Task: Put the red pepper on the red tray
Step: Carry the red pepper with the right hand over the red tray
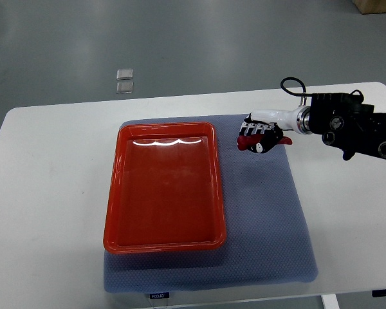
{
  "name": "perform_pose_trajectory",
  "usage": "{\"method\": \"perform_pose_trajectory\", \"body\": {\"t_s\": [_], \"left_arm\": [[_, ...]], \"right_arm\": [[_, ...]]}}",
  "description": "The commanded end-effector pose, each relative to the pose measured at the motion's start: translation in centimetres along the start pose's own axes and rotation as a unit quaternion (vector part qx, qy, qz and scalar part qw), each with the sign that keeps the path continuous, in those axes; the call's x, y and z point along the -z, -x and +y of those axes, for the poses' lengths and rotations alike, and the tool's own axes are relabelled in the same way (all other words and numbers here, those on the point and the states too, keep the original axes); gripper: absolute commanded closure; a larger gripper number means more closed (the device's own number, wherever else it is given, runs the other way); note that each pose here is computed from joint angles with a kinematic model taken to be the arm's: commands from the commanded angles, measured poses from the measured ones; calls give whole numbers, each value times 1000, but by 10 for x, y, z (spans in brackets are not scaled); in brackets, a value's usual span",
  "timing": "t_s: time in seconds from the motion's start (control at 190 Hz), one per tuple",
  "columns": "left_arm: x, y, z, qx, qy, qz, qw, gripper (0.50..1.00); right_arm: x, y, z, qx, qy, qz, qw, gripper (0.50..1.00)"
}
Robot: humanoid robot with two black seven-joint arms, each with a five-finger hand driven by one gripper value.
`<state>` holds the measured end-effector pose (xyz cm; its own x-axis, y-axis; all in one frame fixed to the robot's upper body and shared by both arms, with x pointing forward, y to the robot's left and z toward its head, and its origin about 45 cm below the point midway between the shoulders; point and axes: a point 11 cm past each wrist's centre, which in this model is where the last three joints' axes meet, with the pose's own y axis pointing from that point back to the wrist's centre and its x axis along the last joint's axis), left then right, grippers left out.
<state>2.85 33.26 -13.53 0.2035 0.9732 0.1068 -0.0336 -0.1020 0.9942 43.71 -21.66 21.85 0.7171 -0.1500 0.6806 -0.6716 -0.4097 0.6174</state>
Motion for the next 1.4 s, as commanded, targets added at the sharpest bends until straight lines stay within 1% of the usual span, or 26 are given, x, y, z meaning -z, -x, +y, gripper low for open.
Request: {"method": "perform_pose_trajectory", "body": {"t_s": [0.0,0.132,0.237,0.316,0.389,0.426,0.505,0.637,0.721,1.026,1.379,1.395], "left_arm": [[0,0,0,1,0,0,1000,500],[-1,0,0,0,1,0,1000,500],[-1,0,0,0,1,0,1000,500],[-1,0,0,0,1,-1,1000,500],[-1,0,0,0,1,-1,1000,500],[-1,0,0,0,1,-1,1000,500],[-1,0,0,0,1,-1,1000,500],[-1,0,0,0,1,-1,1000,500],[-1,0,0,0,1,0,1000,500],[-1,2,0,3,1,0,1000,500],[-1,1,0,2,0,0,1000,500],[-1,2,0,3,0,0,1000,500]], "right_arm": [[9,-15,5,-5,-7,8,1000,1000],[31,-37,11,-18,-25,24,999,1000],[52,-47,11,-24,-43,21,999,1000],[88,-47,3,-12,-73,32,997,1000],[110,-43,-2,-5,-90,42,995,1000],[120,-41,-6,-1,-97,45,994,1000],[157,-24,-20,18,-123,54,991,1000],[192,4,-41,39,-138,80,986,1000],[208,22,-50,49,-147,86,984,1000],[175,37,-65,45,-118,57,990,1000],[150,52,-75,25,-98,23,995,1000],[149,53,-75,25,-97,21,995,987]]}}
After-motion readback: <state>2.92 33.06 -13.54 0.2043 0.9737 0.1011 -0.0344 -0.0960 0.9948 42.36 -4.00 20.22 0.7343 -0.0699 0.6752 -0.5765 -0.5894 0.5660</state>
